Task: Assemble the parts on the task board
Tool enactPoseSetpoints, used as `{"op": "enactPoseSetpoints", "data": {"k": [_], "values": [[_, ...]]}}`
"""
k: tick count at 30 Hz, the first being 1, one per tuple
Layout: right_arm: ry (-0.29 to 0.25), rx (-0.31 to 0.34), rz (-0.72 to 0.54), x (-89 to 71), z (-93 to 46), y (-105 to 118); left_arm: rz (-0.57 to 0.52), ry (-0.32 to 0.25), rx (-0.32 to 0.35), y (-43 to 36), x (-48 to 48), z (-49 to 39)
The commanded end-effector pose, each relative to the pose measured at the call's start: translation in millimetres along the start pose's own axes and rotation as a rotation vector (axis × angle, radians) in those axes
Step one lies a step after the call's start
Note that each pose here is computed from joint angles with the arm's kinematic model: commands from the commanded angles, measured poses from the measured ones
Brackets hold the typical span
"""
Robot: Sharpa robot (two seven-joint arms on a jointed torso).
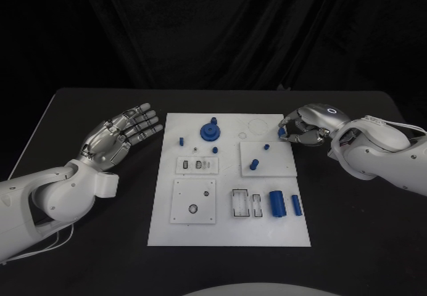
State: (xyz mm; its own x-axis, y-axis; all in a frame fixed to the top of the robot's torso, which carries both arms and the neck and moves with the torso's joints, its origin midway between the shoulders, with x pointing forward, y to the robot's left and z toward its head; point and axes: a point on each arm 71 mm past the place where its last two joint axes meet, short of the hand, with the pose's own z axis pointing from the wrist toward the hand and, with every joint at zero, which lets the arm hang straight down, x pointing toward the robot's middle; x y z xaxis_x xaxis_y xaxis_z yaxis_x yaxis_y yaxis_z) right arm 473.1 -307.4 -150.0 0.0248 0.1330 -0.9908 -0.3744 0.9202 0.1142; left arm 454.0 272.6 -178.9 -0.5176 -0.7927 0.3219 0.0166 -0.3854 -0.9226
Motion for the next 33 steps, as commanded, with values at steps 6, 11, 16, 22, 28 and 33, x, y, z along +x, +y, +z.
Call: {"op": "enactPoseSetpoints", "data": {"k": [6, 11, 16, 22, 28, 33], "values": [[-0.001, 0.023, -0.002, 1.0, 0.5, -2.1, -0.013, 0.016, 0.005, 1.0, 1.4, -0.8], [0.003, 0.025, -0.003, 1.5, 1.2, -2.3, -0.014, 0.014, 0.003, 1.5, 1.0, -1.4], [-0.005, 0.020, -0.001, 1.1, 1.8, -1.2, -0.015, 0.013, 0.000, 3.0, 0.5, -2.3], [-0.048, -0.002, 0.005, -1.9, 1.6, 2.0, -0.019, 0.004, -0.007, 6.4, -1.1, -6.8], [-0.092, -0.030, 0.016, -5.8, 0.0, 8.1, -0.020, -0.002, -0.009, 8.0, -1.8, -9.6], [-0.131, -0.056, 0.026, -15.9, 1.5, 18.8, -0.018, -0.007, -0.008, 8.1, -2.5, -11.2]]}}
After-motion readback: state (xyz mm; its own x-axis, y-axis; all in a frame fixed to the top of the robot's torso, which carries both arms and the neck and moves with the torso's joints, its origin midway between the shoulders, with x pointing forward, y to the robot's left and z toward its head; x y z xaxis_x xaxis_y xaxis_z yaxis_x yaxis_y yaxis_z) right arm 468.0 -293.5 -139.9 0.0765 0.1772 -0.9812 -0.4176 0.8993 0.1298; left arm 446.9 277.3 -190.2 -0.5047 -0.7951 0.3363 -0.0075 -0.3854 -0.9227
